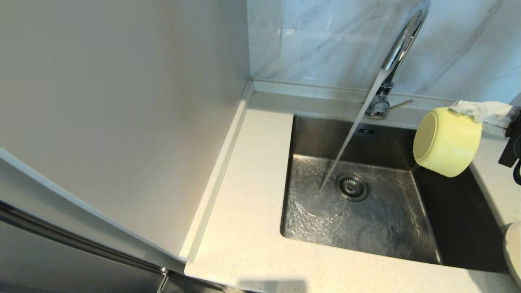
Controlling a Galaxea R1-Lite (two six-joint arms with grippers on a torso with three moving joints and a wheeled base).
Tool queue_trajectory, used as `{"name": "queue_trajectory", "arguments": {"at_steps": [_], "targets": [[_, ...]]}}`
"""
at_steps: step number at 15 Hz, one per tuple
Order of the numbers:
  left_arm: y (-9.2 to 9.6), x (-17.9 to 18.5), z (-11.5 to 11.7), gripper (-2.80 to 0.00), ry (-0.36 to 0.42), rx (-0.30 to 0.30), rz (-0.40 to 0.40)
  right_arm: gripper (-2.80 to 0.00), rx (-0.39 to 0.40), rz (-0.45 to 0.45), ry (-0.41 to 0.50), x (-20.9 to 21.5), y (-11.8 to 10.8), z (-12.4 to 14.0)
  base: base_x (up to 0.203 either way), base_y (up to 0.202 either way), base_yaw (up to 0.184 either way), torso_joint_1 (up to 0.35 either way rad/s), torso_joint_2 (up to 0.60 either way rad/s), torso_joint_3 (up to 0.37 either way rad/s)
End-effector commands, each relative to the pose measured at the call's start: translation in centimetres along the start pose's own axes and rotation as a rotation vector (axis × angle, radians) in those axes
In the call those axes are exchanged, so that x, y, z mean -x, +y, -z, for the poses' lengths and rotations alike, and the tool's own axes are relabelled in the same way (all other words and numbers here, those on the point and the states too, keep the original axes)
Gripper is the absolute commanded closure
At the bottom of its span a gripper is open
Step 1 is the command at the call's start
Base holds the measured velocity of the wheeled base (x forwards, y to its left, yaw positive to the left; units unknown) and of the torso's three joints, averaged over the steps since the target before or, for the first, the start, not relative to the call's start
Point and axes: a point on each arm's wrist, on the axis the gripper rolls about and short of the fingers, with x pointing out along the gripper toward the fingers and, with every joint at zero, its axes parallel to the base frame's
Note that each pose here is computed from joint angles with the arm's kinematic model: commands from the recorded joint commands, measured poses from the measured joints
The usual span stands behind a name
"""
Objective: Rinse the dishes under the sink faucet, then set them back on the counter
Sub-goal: Place the bowl on the table
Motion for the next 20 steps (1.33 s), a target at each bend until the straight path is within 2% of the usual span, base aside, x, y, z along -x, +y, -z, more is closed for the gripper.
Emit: {"name": "queue_trajectory", "arguments": {"at_steps": [1, 3, 4, 6, 8, 9, 10, 14, 17, 20], "targets": [[0.0, 0.0, 0.0, 0.0, 0.0, 0.0, 0.0, 0.0, -0.003, 0.165, 0.004, -0.3, -1.0, 0.1, 0.0, 0.0, 0.0, 0.0, 0.0, 0.0], [0.0, 0.0, 0.0, 0.0, 0.0, 0.0, 0.0, 0.0, 0.141, 0.379, 0.035, -0.9, -3.4, 0.6, 0.0, 0.0, 0.0, 0.0, 0.0, 0.0], [0.0, 0.0, 0.0, 0.0, 0.0, 0.0, -0.001, 0.0, 0.238, 0.449, 0.057, -1.0, -4.1, 0.8, 0.0, 0.0, 0.0, 0.0, 0.0, 0.0], [0.0, 0.0, 0.0, 0.0, 0.0, 0.0, -0.001, 0.0, 0.471, 0.514, 0.097, -0.9, -4.4, 0.8, 0.0, 0.0, 0.0, 0.0, 0.0, 0.0], [0.0, 0.0, 0.0, 0.0, 0.0, 0.0, -0.001, 0.0, 0.75, 0.57, 0.149, -0.9, -4.5, 0.5, 0.0, 0.0, 0.0, 0.0, 0.0, 0.0], [0.0, 0.0, 0.0, 0.0, 0.0, 0.0, -0.001, 0.0, 0.861, 0.599, 0.168, -1.0, -4.5, -0.3, 0.0, 0.0, 0.0, 0.0, 0.0, 0.0], [0.0, 0.0, 0.0, 0.0, 0.0, 0.0, -0.001, 0.0, 0.916, 0.622, 0.16, -1.3, -4.4, -1.4, 0.0, 0.0, 0.0, 0.0, 0.0, 0.0], [0.0, 0.0, 0.0, 0.0, 0.0, 0.0, -0.001, 0.0, 0.961, 0.682, 0.112, -2.5, -4.4, -5.1, 0.0, 0.0, 0.0, 0.0, 0.0, 0.0], [0.0, 0.0, 0.0, 0.0, 0.0, 0.0, 0.0, 0.0, 0.969, 0.751, 0.15, -3.2, -7.0, -6.8, 0.0, 0.0, 0.0, 0.0, 0.0, 0.0], [0.0, 0.0, 0.0, 0.0, 0.0, 0.0, 0.001, 0.0, 0.944, 0.812, 0.13, -3.8, -9.0, -9.5, 0.0, 0.0, 0.0, 0.0, 0.0, 0.0]]}}
